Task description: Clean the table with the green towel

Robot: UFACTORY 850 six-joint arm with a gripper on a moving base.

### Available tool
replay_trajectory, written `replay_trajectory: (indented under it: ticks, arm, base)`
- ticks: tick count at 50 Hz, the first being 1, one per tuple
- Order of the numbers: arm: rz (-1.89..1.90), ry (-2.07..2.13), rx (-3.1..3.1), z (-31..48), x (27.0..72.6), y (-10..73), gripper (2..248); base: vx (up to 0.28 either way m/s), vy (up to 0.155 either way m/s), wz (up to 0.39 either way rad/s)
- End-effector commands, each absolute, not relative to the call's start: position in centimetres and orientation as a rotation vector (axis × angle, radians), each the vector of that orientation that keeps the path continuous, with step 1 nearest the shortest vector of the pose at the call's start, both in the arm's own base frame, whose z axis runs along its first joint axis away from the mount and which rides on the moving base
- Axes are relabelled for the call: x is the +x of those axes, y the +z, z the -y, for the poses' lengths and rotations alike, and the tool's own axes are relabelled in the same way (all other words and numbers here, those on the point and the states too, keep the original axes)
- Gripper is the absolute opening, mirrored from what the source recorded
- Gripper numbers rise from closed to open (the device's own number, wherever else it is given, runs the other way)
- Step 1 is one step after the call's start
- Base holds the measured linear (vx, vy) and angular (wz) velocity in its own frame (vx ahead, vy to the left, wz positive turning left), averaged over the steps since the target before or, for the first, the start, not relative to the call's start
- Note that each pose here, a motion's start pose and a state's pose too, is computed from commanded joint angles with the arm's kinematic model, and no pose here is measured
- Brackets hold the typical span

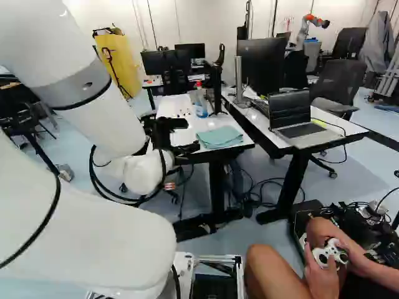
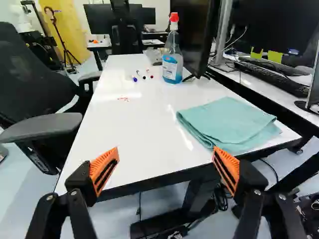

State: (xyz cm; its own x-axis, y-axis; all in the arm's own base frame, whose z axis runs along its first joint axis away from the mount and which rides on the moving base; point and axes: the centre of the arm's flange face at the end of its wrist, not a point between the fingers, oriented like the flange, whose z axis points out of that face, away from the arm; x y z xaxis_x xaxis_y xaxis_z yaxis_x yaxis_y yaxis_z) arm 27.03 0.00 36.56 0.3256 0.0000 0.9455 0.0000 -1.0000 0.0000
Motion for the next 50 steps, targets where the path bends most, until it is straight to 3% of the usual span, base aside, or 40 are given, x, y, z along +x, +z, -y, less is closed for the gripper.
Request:
replay_trajectory:
  ticks: [50]
  arm:
    - [0.019, 1.859, 2.521, 0.4, 27.5, 37.6, 247]
  base:
    - [0.000, 0.000, 0.000]
